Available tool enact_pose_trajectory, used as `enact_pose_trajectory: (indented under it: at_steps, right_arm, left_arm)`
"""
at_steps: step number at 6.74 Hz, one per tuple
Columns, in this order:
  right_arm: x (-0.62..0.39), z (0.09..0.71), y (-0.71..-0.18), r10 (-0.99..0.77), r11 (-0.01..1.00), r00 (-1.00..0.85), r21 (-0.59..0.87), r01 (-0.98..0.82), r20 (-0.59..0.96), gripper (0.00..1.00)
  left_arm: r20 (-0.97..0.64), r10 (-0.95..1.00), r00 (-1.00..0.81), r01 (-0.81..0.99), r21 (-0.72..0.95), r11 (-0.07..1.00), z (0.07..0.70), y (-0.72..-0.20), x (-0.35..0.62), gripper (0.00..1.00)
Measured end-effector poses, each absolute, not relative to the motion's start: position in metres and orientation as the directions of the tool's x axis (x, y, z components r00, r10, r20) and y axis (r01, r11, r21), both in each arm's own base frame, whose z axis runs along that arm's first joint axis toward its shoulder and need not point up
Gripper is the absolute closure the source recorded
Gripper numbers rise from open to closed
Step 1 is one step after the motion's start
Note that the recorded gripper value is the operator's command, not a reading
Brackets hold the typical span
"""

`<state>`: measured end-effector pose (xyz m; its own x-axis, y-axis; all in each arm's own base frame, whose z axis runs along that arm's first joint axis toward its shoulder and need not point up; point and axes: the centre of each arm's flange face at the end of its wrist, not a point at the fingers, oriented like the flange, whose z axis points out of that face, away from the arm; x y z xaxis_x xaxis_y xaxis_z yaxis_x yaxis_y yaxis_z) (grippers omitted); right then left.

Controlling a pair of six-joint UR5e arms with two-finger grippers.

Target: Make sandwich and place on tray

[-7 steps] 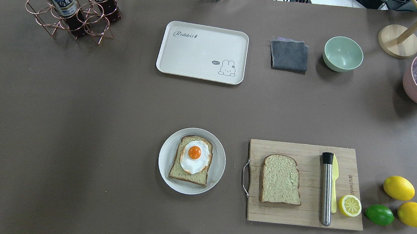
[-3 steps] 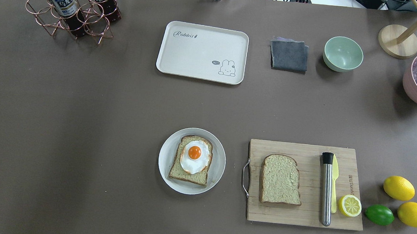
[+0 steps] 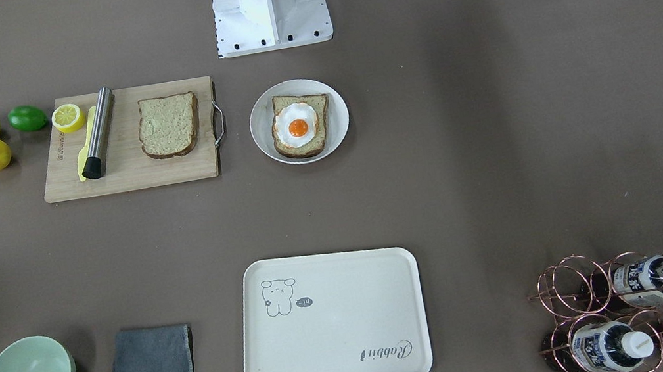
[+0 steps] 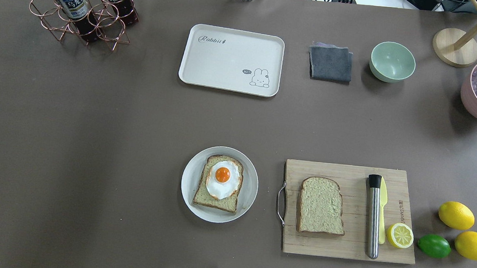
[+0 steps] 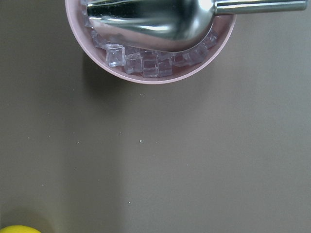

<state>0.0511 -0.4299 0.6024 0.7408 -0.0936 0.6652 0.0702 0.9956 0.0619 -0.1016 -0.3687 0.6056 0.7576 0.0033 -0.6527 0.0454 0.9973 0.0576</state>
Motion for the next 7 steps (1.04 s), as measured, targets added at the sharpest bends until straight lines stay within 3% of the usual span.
enact_pose_trajectory:
  at_steps: [7]
  right_arm:
    - [0.023,0.570,-0.431,-0.147,0.989,0.628,0.107,0.101,0.764,0.00]
  left_arm:
    - [-0.654,0.007,0.756,0.044,0.062,0.997,0.603,-0.370,-0.100,0.02]
